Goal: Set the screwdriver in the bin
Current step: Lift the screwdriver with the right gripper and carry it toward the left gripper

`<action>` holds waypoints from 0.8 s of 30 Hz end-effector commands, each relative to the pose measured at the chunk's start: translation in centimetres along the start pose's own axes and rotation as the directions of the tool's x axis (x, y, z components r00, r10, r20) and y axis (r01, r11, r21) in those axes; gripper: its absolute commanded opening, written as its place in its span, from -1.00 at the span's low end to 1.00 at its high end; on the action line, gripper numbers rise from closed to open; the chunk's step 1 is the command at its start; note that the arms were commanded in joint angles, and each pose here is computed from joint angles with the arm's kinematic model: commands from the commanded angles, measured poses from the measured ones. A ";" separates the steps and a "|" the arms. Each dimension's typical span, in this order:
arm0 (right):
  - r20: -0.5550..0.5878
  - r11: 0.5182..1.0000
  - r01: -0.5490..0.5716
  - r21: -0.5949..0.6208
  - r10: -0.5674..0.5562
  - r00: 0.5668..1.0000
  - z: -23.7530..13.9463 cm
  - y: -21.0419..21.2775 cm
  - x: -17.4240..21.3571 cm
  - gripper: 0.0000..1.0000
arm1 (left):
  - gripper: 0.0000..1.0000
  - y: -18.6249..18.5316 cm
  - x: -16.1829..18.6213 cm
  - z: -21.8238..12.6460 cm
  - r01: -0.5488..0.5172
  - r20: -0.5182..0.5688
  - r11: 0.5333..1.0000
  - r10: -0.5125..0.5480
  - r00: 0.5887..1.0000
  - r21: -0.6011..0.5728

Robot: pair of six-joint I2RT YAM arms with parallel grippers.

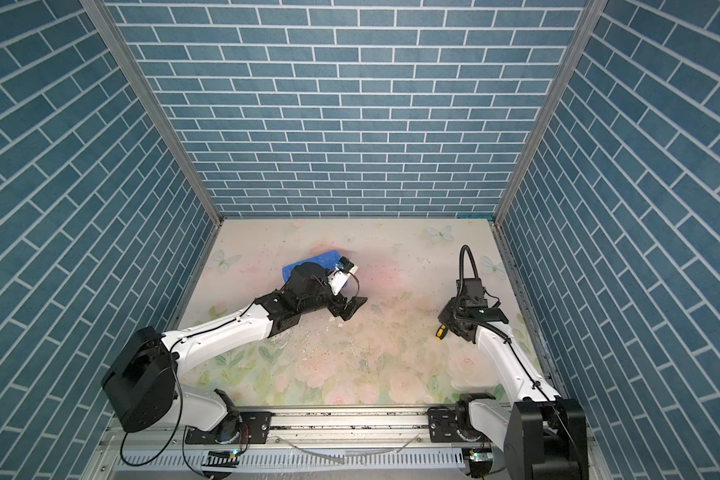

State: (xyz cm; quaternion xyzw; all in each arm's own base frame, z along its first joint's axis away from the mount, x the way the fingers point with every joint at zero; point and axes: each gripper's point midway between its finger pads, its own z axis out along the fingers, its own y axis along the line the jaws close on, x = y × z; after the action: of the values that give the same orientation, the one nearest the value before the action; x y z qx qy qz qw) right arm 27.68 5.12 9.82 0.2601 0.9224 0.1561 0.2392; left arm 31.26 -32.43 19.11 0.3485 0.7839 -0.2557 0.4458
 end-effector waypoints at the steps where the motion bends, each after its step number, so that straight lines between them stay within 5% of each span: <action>1: 0.112 0.965 0.099 -0.244 -0.073 0.991 -2.1 6.2 -3.3 -1.00 | 0.99 -0.4 -0.5 0.3 0.163 -0.037 0.982 -0.161 0.986 0.095; 8: 0.252 0.790 0.314 -0.527 -0.208 0.945 -5.5 15.3 -5.9 -1.00 | 0.99 -0.2 -4.5 0.7 0.388 0.047 0.876 -0.417 0.908 0.286; 17: 0.398 0.483 0.502 -0.717 -0.308 0.864 -10.2 24.4 -5.2 -1.00 | 0.99 -1.2 -8.7 0.7 0.397 0.140 0.779 -0.518 0.844 0.486; 24: 0.435 0.335 0.545 -0.768 -0.352 0.829 -12.2 28.1 -3.4 -1.00 | 0.84 -1.9 -10.6 0.3 0.372 0.165 0.735 -0.543 0.823 0.567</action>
State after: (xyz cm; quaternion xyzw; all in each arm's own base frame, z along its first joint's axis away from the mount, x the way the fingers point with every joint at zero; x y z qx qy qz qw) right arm 35.68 22.63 28.16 -0.0864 0.7703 0.4773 0.4140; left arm 33.82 -36.78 25.38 0.1902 0.7069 -0.5759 0.3640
